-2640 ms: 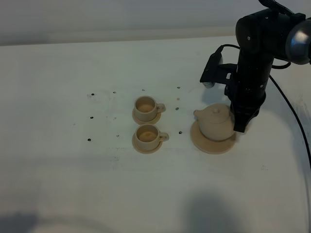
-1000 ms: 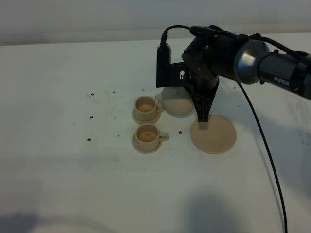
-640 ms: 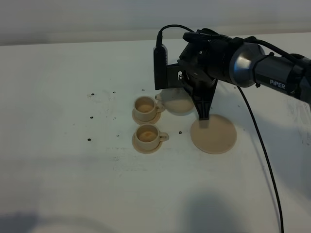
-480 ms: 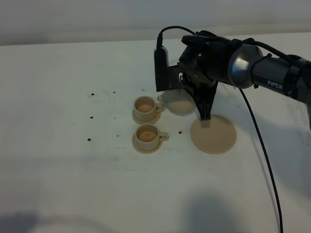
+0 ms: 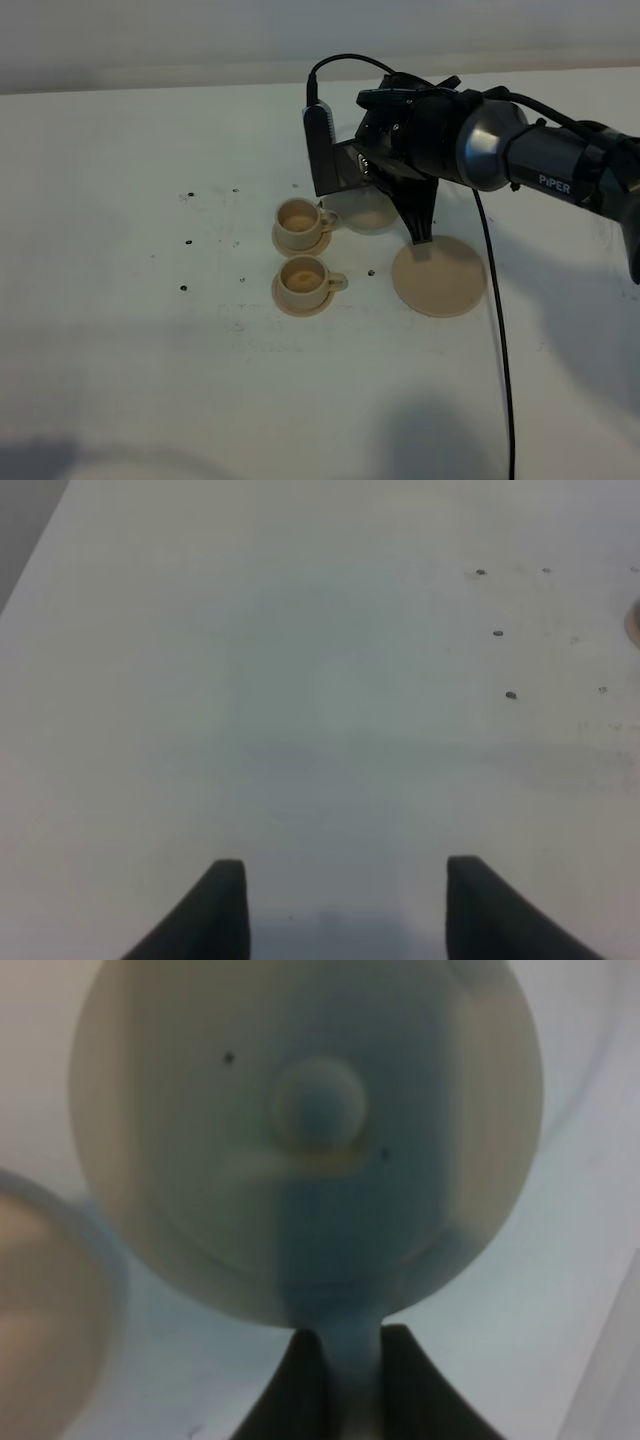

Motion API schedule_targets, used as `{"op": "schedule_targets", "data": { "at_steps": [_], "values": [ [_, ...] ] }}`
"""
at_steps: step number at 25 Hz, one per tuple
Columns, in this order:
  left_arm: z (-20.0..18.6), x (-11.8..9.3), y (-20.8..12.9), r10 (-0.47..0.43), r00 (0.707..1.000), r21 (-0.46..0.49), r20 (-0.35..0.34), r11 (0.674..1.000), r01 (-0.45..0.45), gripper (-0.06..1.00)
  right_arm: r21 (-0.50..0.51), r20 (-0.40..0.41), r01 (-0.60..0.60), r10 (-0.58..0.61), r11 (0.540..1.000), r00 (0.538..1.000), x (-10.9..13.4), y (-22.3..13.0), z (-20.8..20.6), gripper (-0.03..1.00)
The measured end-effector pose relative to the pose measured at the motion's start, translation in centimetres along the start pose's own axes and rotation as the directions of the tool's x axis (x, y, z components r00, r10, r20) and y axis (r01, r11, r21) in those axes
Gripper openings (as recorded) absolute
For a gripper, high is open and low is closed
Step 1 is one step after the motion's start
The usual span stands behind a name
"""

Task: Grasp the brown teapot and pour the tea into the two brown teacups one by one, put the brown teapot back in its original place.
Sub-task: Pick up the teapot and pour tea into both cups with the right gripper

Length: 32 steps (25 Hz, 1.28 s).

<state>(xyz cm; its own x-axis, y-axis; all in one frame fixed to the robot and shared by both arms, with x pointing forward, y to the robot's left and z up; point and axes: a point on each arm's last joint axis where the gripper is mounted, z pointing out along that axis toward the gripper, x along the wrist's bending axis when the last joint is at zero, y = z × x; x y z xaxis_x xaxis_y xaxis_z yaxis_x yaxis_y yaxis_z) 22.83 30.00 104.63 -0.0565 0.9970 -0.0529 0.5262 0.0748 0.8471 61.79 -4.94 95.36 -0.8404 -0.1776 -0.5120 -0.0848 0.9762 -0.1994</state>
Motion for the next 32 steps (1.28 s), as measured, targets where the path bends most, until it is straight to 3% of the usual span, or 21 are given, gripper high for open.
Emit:
{"op": "schedule_targets", "data": {
  "at_steps": [32],
  "values": [
    [0.0,0.0,0.0,0.000,1.000,0.000,0.000,1.000,0.000,0.45,0.056,0.114,0.172,-0.177,0.984,0.978,0.1,2.0,-1.4,0.12]
  ]
}}
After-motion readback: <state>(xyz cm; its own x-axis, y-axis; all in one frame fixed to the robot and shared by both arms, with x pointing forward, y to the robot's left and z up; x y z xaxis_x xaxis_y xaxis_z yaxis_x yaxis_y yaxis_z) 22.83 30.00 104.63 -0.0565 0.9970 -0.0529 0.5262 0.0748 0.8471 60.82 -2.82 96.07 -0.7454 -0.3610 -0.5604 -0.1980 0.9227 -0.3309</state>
